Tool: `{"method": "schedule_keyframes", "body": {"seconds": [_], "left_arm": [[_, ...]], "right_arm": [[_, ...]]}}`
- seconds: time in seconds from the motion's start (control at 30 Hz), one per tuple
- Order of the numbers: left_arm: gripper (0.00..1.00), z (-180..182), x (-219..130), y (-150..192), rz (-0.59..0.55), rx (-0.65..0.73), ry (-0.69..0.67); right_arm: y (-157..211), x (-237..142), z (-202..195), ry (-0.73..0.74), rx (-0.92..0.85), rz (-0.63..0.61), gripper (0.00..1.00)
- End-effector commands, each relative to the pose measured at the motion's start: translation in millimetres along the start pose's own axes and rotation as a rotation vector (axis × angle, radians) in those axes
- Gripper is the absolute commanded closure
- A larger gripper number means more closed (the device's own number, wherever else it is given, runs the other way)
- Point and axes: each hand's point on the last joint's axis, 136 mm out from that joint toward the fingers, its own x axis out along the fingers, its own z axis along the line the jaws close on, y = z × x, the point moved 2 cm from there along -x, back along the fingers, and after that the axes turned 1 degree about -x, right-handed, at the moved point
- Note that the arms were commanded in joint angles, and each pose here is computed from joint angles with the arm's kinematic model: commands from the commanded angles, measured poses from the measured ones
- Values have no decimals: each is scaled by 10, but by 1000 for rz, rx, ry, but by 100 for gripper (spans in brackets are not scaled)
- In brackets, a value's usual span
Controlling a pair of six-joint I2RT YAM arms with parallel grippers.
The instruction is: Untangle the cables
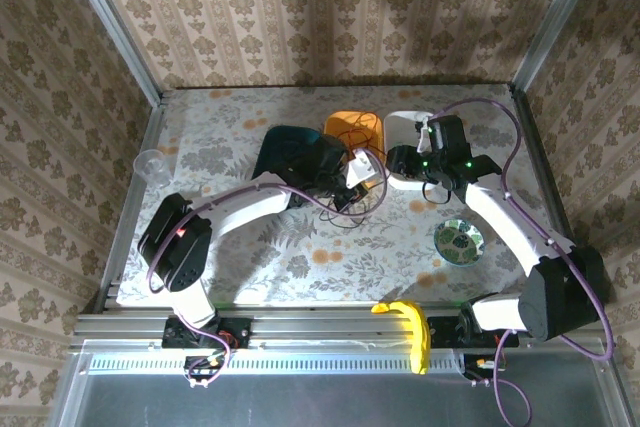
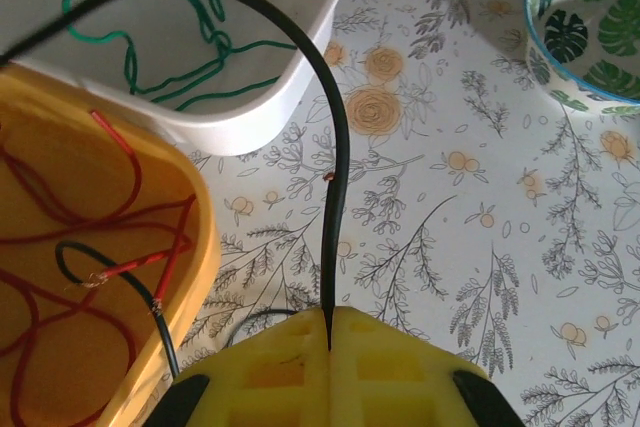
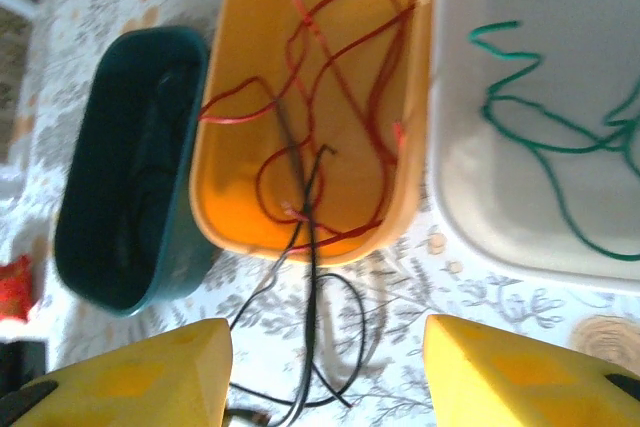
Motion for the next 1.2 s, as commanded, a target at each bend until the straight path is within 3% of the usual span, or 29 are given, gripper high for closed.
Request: {"method": "schedule_keyframes", "body": {"seconds": [0.0, 0.23, 0.3, 0.43, 0.47, 0.53, 0.63, 0.7, 0.87, 1.17], "left_arm": [[100, -49, -97, -156, -69, -35, 21], [100, -39, -119, -169, -77, -37, 15], [100, -39, -131, -173, -80, -34, 11], [100, -47, -142, -111, -68, -43, 9], [99, -44, -139, -75, -61, -48, 10], [72, -85, -121, 41, -39, -58, 23], [41, -119, -92, 227, -4, -90, 30], [31, -123, -91, 326, 7, -113, 21], [22, -53, -153, 492, -15, -174, -56], [17, 313, -523, 700, -205, -373, -263]], "right_arm": [[157, 49, 166, -137, -26, 81, 46], [301, 268, 142, -147, 8, 170, 51], [307, 307, 128, -144, 18, 175, 63], [214, 276, 117, -114, 18, 137, 99], [171, 237, 132, -111, 10, 117, 100], [46, 133, 185, -105, -10, 71, 100], [-212, -191, 357, -125, -48, -44, 100], [-352, -370, 445, -134, -63, -114, 100], [-692, -782, 671, -176, -84, -285, 100], [-1250, -1336, 1309, -402, -114, -500, 100]]}}
